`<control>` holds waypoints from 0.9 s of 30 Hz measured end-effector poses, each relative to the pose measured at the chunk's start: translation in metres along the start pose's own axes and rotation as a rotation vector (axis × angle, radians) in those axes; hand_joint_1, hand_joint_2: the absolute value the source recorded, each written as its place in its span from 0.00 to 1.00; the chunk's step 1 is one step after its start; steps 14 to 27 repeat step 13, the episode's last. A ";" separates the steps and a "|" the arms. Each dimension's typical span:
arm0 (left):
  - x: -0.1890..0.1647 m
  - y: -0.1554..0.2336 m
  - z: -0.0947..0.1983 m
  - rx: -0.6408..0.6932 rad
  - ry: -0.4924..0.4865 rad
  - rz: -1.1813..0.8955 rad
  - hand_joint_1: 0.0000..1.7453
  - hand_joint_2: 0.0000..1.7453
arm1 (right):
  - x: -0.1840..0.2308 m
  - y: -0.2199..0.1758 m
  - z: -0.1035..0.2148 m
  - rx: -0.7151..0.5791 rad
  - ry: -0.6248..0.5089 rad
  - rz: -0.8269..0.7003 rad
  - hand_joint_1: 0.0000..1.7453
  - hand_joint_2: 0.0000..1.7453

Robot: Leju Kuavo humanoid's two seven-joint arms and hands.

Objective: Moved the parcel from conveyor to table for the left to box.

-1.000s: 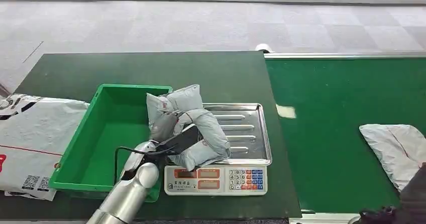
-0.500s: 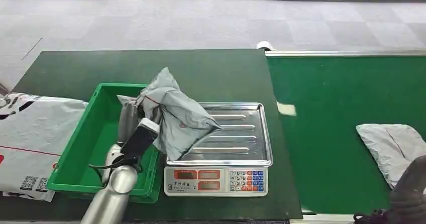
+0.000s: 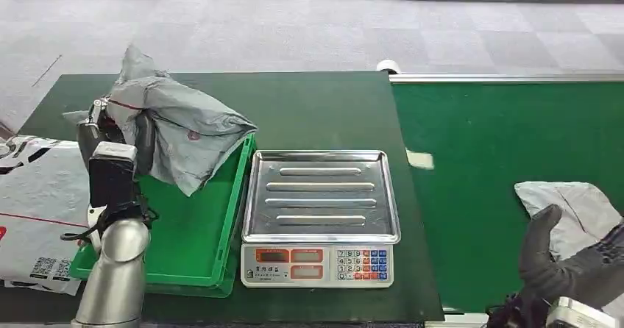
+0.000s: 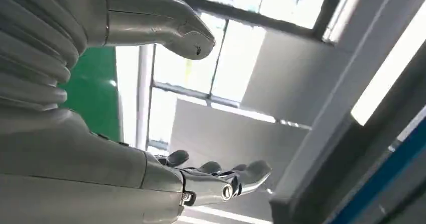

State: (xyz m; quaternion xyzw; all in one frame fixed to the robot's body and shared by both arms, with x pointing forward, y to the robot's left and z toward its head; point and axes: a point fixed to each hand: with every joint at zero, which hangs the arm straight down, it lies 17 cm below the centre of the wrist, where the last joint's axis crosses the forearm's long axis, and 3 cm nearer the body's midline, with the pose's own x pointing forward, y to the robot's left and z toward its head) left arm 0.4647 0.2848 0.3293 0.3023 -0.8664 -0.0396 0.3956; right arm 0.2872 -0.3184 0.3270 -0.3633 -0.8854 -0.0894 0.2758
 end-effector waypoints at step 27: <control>-0.020 -0.023 -0.001 -0.098 0.050 -0.095 0.00 1.00 | -0.024 0.031 0.016 0.141 0.084 -0.064 0.00 1.00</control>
